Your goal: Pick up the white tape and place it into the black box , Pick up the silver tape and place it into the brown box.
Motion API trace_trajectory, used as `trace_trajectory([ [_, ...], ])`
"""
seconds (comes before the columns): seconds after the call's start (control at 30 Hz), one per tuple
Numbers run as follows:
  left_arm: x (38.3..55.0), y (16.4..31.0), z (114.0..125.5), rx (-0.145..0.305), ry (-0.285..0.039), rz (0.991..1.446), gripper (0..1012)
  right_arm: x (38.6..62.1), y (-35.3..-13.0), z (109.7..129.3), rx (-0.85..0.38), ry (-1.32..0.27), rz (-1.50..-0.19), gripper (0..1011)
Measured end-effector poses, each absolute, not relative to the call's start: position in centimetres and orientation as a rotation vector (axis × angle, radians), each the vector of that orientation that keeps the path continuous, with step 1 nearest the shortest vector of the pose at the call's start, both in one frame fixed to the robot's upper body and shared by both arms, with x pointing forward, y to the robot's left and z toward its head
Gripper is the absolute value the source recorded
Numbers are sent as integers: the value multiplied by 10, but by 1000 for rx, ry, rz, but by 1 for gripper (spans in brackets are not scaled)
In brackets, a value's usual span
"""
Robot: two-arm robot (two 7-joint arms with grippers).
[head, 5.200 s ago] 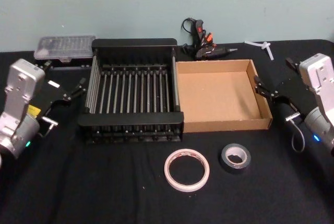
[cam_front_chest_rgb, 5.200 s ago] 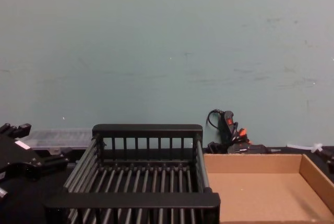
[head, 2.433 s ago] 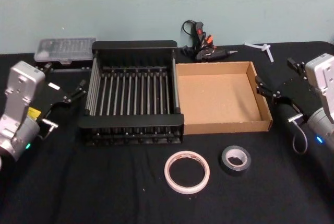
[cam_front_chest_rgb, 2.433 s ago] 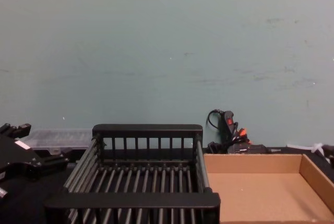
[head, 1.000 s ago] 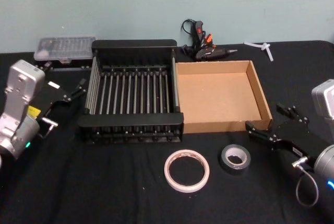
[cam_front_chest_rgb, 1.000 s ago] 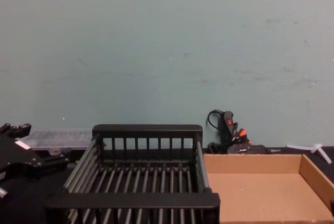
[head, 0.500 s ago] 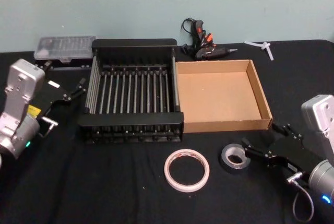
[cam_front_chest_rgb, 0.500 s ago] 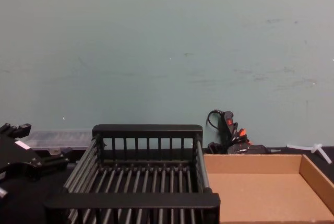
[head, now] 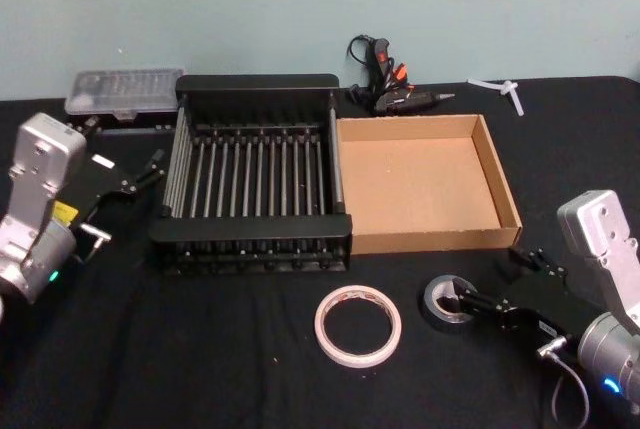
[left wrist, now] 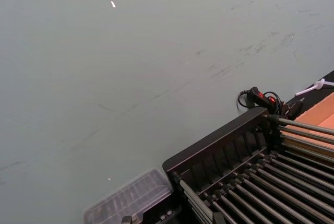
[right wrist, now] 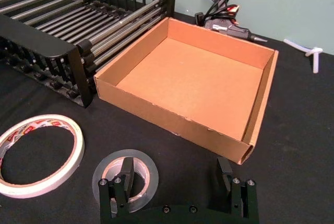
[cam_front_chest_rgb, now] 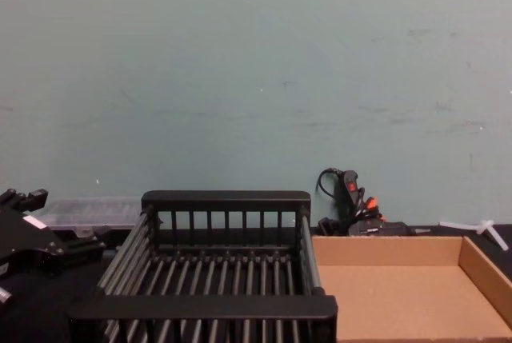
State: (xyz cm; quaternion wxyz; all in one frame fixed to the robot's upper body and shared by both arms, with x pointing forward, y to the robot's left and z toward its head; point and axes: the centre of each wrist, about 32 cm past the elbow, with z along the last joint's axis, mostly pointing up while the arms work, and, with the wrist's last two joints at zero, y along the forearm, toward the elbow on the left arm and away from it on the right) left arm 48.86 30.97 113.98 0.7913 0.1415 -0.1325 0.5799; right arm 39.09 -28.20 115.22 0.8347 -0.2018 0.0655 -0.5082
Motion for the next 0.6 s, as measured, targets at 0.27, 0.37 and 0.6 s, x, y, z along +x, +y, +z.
trace_trajectory([
  [0.27,489,310,1140,304,-285,1248,1001,396,-280,1149,-439,144,-1066,1002],
  [0.37,489,310,1140,305,-285,1248,1002,397,-280,1148,-443,147,-1063,1002],
  [0.6,489,310,1140,304,-285,1248,1001,399,-278,1146,-449,158,-1061,1002],
])
